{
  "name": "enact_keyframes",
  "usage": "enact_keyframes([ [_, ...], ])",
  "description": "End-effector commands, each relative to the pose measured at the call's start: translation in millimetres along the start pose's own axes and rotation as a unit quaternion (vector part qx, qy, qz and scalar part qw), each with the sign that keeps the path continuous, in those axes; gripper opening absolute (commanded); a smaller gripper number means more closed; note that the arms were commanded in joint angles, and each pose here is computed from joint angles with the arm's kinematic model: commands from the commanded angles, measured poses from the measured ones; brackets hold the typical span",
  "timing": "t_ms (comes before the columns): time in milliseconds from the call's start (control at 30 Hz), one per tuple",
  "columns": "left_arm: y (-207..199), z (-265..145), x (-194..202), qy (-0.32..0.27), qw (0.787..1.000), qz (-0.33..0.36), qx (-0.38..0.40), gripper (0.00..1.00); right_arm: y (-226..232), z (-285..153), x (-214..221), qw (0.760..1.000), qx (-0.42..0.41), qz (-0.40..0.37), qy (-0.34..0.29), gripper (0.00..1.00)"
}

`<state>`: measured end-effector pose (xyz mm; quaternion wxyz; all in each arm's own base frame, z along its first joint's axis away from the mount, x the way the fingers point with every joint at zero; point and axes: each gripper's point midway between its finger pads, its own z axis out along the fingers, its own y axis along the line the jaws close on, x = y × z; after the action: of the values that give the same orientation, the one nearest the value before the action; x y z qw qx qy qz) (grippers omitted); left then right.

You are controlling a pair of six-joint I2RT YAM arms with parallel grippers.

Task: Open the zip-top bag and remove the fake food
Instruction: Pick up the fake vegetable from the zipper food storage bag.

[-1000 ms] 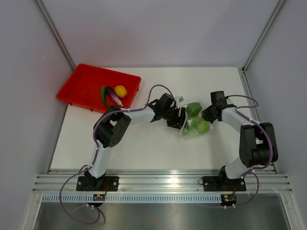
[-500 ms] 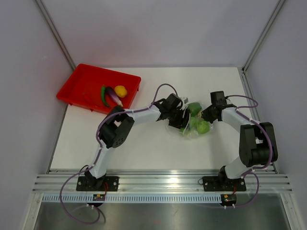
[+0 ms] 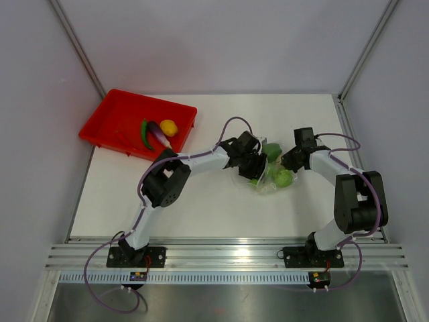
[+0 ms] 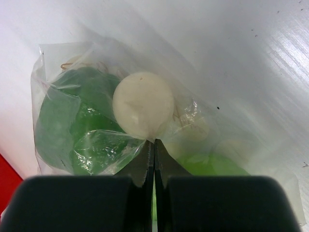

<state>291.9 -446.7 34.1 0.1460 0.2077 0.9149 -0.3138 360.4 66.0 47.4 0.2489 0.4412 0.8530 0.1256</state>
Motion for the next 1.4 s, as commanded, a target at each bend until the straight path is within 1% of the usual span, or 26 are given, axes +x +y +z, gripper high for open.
enact_keyframes([
  [0,2,-5,-4,-0.006,1.0,0.01,-0.012,0.4,13,-3,-13,1.0,-0.013,-0.002,-0.018,0.0],
  [133,9,-14,-6,-0.012,1.0,-0.01,-0.01,0.37,-5,-6,-23,0.998,0.039,0.023,-0.046,0.0],
  [167,5,-20,-11,-0.025,1.0,-0.015,-0.001,0.38,-9,-7,-27,0.997,0.048,0.028,-0.06,0.0],
  [233,15,-24,-10,-0.026,0.999,-0.032,0.0,0.37,-18,-8,-29,0.995,0.058,0.041,-0.068,0.0],
  [300,12,-34,-17,-0.043,0.998,-0.038,0.01,0.37,-23,-13,-36,0.992,0.062,0.064,-0.087,0.0],
  [333,16,-37,-19,-0.046,0.998,-0.044,0.011,0.37,-32,-14,-37,0.99,0.076,0.081,-0.093,0.0],
  [367,19,-38,-18,-0.048,0.998,-0.05,0.012,0.37,-35,-20,-44,0.987,0.076,0.089,-0.112,0.0],
  [433,19,-48,-23,-0.06,0.997,-0.052,0.017,0.37,-42,-22,-46,0.984,0.077,0.105,-0.125,0.0],
  [567,18,-57,-25,-0.061,0.996,-0.054,0.027,0.36,-48,-32,-56,0.977,0.076,0.124,-0.158,0.0],
  [733,15,-71,-30,-0.062,0.996,-0.057,0.038,0.36,-51,-32,-58,0.975,0.09,0.125,-0.162,0.0],
  [800,20,-79,-28,-0.057,0.997,-0.054,0.017,0.36,-52,-30,-57,0.975,0.093,0.121,-0.16,0.0],
  [900,40,-92,-33,-0.072,0.995,-0.055,-0.051,0.36,-53,-29,-57,0.975,0.101,0.117,-0.158,0.0],
  [1000,63,-103,-35,-0.073,0.99,-0.062,-0.099,0.38,-52,-30,-59,0.975,0.101,0.114,-0.16,0.0],
  [1133,84,-112,-31,-0.054,0.988,-0.076,-0.124,0.37,-51,-30,-59,0.976,0.096,0.113,-0.161,0.0],
  [1167,86,-117,-34,-0.058,0.986,-0.075,-0.135,0.37,-50,-30,-59,0.976,0.095,0.113,-0.16,0.0],
  [1200,95,-127,-38,-0.074,0.98,-0.073,-0.168,0.37,-50,-30,-59,0.976,0.093,0.112,-0.159,0.0],
  [1233,98,-139,-36,-0.086,0.976,-0.083,-0.184,0.37,-48,-30,-58,0.977,0.09,0.112,-0.157,0.0],
  [1267,106,-136,-33,-0.089,0.973,-0.087,-0.195,0.37,-48,-29,-57,0.978,0.09,0.109,-0.155,0.0],
  [1300,101,-150,-42,-0.115,0.972,-0.088,-0.186,0.37,-46,-29,-57,0.978,0.087,0.108,-0.153,0.0],
  [1367,103,-157,-45,-0.133,0.97,-0.096,-0.182,0.37,-46,-28,-57,0.979,0.087,0.106,-0.15,0.0],
])
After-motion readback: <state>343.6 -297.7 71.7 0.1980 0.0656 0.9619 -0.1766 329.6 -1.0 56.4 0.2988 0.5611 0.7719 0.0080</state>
